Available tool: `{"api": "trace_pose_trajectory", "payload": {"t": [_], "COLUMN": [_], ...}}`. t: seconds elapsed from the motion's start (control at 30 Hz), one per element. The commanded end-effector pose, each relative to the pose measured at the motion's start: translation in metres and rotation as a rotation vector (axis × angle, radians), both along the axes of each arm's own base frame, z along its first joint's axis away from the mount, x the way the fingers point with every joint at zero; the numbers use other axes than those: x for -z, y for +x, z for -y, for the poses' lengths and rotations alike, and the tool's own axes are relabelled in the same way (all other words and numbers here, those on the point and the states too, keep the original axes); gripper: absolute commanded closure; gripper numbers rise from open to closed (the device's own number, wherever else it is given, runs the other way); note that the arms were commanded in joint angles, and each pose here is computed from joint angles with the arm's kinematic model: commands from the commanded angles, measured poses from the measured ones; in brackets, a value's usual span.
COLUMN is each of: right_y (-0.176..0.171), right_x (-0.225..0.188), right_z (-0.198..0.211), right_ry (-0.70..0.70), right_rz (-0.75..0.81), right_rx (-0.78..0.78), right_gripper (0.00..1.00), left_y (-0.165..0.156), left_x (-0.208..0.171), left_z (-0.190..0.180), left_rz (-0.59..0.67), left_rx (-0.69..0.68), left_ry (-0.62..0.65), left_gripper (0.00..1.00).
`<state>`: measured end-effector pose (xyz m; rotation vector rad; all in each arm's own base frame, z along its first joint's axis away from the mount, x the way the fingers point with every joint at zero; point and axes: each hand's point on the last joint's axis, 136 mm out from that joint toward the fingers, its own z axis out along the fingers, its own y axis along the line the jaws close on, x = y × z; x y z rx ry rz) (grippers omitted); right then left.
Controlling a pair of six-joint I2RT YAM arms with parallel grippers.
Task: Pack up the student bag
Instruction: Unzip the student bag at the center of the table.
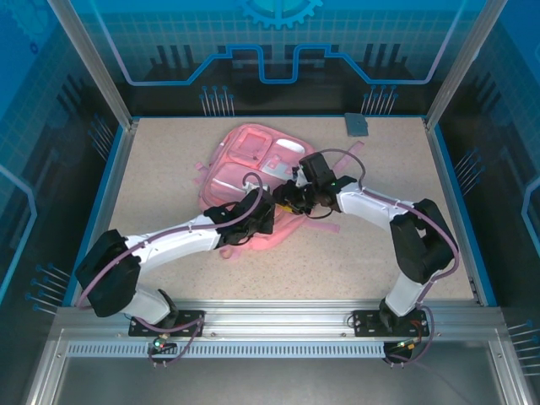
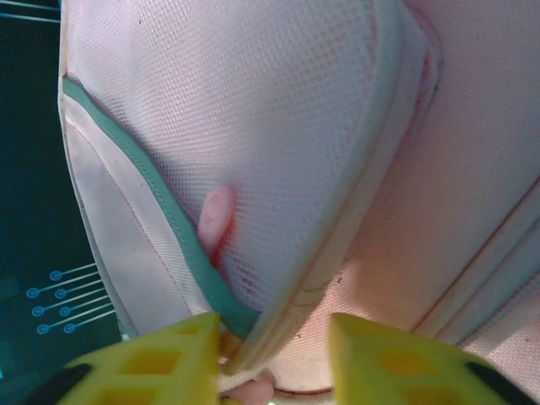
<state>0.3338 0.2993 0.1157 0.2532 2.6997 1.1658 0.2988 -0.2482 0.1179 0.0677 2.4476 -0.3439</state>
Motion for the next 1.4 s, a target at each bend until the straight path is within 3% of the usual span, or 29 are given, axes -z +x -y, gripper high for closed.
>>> {"api": "trace_pose_trajectory", "payload": {"t": [0.0, 0.07, 0.13, 0.5, 0.6, 0.67, 0.7, 0.8, 0.97, 1.17, 1.37], "right_y": [0.002, 0.006, 0.011, 0.030, 0.027, 0.022, 0.019, 0.008, -0.017, -0.038, -0.033], "right_x": [0.009, 0.011, 0.010, -0.007, -0.012, -0.018, -0.021, -0.031, -0.033, -0.018, -0.023], "right_z": [0.010, 0.024, 0.038, 0.066, 0.067, 0.066, 0.066, 0.069, 0.087, 0.117, 0.107], "right_ry": [-0.056, -0.117, -0.166, -0.225, -0.208, -0.183, -0.171, -0.155, -0.173, -0.207, -0.138], "right_rz": [-0.042, -0.020, 0.013, 0.093, 0.091, 0.092, 0.091, 0.076, -0.010, -0.100, -0.088], "right_rx": [0.034, 0.059, 0.077, 0.110, 0.111, 0.114, 0.120, 0.137, 0.243, 0.427, 0.409], "right_gripper": [0.79, 0.90, 0.95, 0.96, 0.83, 0.62, 0.57, 0.47, 0.43, 0.43, 0.44], "left_y": [0.002, 0.001, 0.001, 0.020, 0.023, 0.022, 0.021, 0.010, -0.013, -0.023, -0.020], "left_x": [-0.019, -0.014, -0.010, 0.013, 0.000, -0.011, -0.016, -0.029, -0.044, -0.047, -0.038], "left_z": [-0.001, -0.014, -0.030, -0.089, -0.072, -0.053, -0.046, -0.022, 0.024, 0.072, 0.096], "left_rz": [0.048, 0.030, 0.016, 0.005, 0.032, 0.047, 0.059, 0.077, 0.088, 0.067, 0.040], "left_rx": [0.009, -0.019, -0.051, -0.122, -0.040, 0.030, 0.057, 0.146, 0.308, 0.402, 0.421], "left_ry": [-0.055, -0.032, -0.017, -0.038, -0.095, -0.160, -0.175, -0.186, -0.220, -0.280, -0.278], "left_gripper": [1.00, 1.00, 1.00, 1.00, 1.00, 1.00, 1.00, 1.00, 1.00, 1.00, 1.00]}}
